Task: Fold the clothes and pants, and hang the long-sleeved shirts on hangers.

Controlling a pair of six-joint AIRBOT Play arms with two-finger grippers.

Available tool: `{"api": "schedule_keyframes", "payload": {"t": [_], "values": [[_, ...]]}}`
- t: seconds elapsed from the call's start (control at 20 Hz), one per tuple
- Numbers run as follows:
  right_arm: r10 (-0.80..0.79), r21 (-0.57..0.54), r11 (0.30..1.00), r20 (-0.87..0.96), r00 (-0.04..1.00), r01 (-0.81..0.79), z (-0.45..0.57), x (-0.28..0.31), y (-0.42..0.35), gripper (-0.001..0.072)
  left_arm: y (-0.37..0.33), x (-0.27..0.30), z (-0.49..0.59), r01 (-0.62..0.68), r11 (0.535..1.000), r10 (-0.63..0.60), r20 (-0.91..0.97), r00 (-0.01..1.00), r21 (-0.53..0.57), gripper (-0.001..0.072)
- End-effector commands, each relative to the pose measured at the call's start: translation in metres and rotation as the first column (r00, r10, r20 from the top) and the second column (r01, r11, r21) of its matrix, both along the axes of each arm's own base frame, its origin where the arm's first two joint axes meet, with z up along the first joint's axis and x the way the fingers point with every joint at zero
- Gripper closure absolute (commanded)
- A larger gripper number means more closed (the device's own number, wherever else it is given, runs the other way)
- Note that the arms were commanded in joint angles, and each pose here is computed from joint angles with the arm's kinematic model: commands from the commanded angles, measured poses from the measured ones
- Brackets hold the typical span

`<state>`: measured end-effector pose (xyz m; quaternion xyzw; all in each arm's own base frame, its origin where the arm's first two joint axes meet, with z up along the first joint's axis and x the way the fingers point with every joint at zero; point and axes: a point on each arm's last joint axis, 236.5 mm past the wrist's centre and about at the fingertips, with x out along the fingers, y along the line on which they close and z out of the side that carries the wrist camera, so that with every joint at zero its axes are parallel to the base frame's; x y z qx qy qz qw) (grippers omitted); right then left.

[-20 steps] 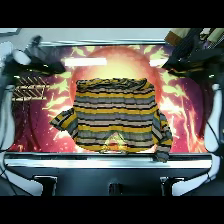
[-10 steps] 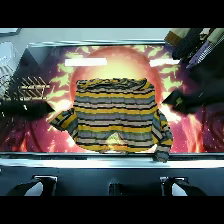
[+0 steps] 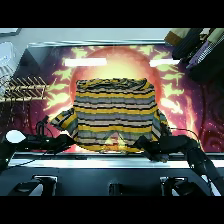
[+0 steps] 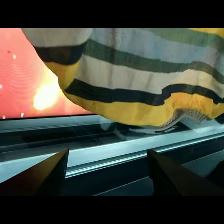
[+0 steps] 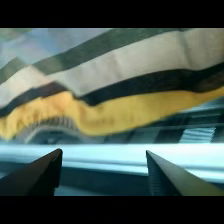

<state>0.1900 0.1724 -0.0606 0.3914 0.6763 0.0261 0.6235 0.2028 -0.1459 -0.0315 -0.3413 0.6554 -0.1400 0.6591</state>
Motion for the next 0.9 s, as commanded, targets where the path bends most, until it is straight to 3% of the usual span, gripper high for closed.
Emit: {"api": "schedule_keyframes", "payload": {"t": [0.0,0.15,0.2,0.3,0.4,0.85], "values": [[-0.102,-0.046,0.994,-0.004,0.995,0.102,-0.027,0.01,0.0,0.0114,-0.012,0.001,-0.006,-0.014,1.0,0.014,0.008,1.0,0.001,0.0141],[-0.098,-0.085,0.992,-0.09,0.991,0.09,-0.052,0.001,-0.003,0.0117,-0.018,0.003,-0.008,-0.024,1.0,0.024,0.008,1.0,0.006,0.0141],[-0.106,-0.095,0.991,-0.097,0.99,0.097,-0.058,0.003,-0.005,0.0153,-0.02,0.003,-0.009,-0.018,1.0,0.018,0.009,1.0,0.008,0.0141],[-0.139,-0.098,0.986,-0.053,0.989,0.133,-0.06,0.016,-0.007,0.0293,-0.023,0.002,-0.012,-0.008,1.0,0.008,0.007,1.0,0.011,0.0142],[-0.158,-0.086,0.984,-0.024,0.987,0.155,-0.056,0.026,-0.005,0.0684,-0.025,0.005,-0.016,-0.017,1.0,0.017,0.003,1.0,0.017,0.0142],[-0.113,-0.027,0.993,0.1,0.988,0.117,-0.01,0.044,0.004,0.0682,-0.072,0.012,-0.057,-0.03,1.0,0.03,-0.065,0.997,0.0,0.0142]]}}
